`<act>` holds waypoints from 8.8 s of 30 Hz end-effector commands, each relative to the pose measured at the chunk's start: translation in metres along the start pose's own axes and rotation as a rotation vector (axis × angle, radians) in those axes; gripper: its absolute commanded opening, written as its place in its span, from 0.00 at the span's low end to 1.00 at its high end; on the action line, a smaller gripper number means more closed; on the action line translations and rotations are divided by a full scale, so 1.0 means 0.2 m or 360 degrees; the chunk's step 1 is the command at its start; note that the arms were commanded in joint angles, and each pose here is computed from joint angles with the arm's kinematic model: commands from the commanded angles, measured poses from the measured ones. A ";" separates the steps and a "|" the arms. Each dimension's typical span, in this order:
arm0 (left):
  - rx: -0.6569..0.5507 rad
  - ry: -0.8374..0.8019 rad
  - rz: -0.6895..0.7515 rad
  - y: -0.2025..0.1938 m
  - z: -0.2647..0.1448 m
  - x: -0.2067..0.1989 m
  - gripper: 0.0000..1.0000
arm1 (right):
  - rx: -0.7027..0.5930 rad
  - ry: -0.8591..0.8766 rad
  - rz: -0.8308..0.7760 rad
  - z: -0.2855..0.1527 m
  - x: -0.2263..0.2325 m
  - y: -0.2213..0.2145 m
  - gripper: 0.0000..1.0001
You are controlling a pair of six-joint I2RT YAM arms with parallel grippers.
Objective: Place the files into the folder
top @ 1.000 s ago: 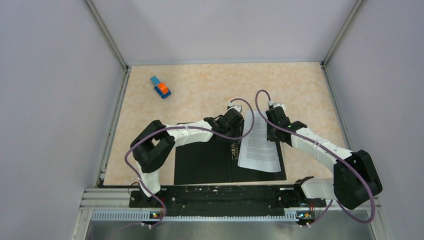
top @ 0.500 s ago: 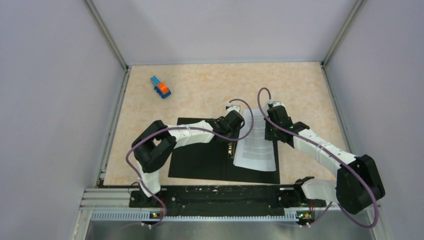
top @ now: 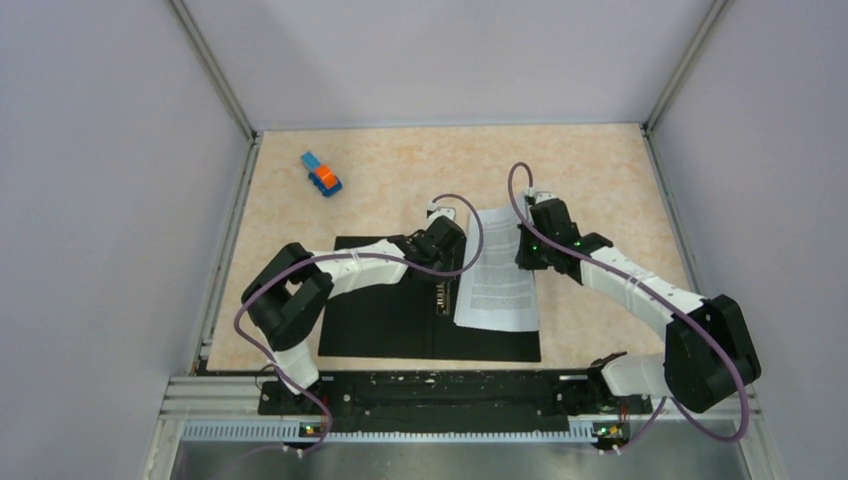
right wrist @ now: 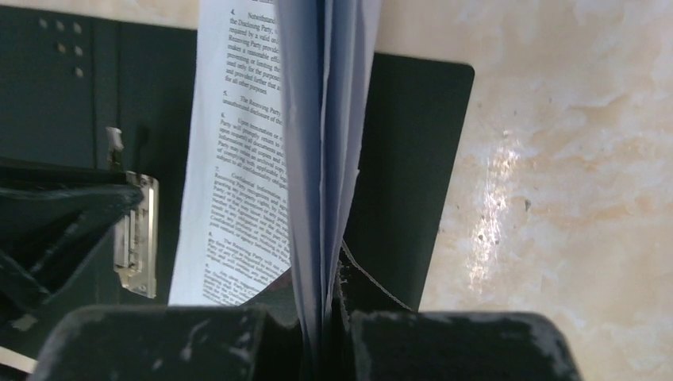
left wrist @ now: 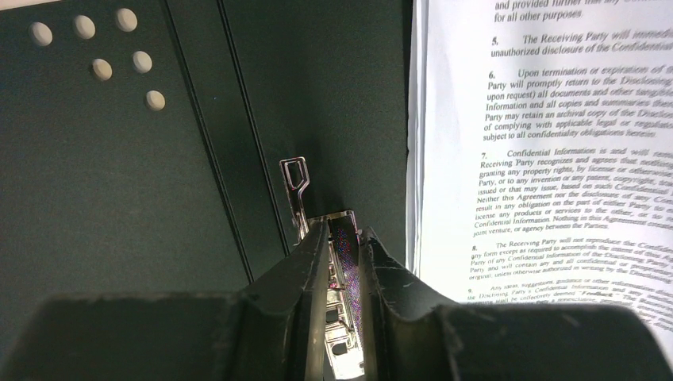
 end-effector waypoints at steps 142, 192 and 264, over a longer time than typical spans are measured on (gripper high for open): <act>0.0060 0.0411 -0.0510 -0.11 -0.19 0.55 0.67 | -0.0054 0.0343 -0.0430 0.00 0.21 -0.21 0.00; 0.0056 0.0368 -0.0517 -0.10 -0.19 0.53 0.67 | 0.0095 -0.0191 -0.0231 0.06 0.05 -0.17 0.99; -0.0171 0.0333 -0.0524 0.01 -0.43 0.64 0.68 | 0.0019 0.0125 -0.0124 0.29 0.82 -0.24 0.20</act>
Point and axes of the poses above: each gripper's point midway between its finger pads, its own z axis out along the fingers, its own x axis along the line the jaws close on, y = z × x, the point moved 6 cm from there along -z, back along the fingers, and after that the axes turned 2 degrees about -z, right-handed, at the moved point
